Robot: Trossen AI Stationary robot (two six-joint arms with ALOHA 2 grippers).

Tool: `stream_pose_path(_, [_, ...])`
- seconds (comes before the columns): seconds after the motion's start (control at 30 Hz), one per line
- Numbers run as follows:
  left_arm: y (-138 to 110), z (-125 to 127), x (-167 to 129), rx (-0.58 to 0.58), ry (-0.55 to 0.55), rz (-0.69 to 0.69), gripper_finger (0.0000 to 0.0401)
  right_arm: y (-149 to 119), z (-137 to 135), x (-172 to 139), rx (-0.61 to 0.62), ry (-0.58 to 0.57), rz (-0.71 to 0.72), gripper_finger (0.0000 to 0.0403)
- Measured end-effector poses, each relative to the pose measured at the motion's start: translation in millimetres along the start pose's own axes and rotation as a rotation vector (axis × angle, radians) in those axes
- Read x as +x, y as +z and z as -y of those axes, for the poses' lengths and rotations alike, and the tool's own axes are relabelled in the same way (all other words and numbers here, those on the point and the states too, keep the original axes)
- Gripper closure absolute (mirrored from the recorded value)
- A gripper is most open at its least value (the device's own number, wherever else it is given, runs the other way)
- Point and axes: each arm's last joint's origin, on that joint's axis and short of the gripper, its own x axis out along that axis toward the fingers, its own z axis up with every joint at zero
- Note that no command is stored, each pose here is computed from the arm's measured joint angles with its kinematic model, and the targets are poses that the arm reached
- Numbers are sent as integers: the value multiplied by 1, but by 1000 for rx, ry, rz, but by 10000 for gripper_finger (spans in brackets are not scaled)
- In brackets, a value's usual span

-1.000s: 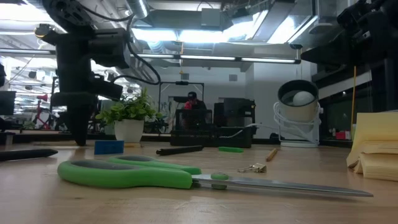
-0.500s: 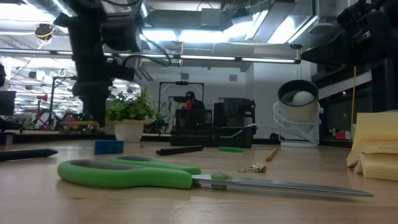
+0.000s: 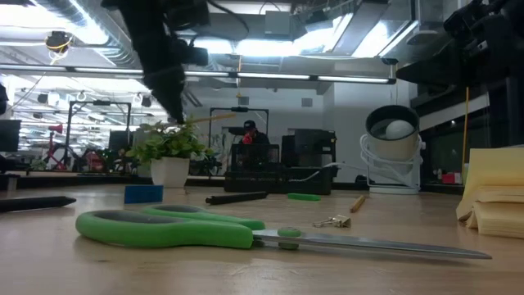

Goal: Pick and place office supplies into organizer
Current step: Put the left yellow pencil into the black organizer

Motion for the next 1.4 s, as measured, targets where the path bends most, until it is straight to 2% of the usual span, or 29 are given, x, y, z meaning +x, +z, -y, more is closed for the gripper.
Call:
stream_pose_path(0.1, [10, -8, 1, -23, 29, 20, 377, 0, 0, 0, 0, 0, 0, 380])
stream_pose_path(0.23, [24, -13, 8, 33, 51, 7, 377, 0, 0, 0, 0, 0, 0, 380])
stream_pose_path(0.47, [51, -15, 27, 210, 138, -86, 377, 0, 0, 0, 3, 0, 0, 380])
stream_pose_path(0.83, [91, -19, 32, 508, 411, -186, 377, 0, 0, 0, -1, 0, -1, 380])
stream_pose_path(1.07, [96, -16, 40, 772, 579, -309, 377, 0, 0, 0, -3, 0, -4, 380])
stream_pose_path(1.4, [96, -5, 56, 962, 585, -392, 377, -1, 0, 0, -28, 0, -8, 380])
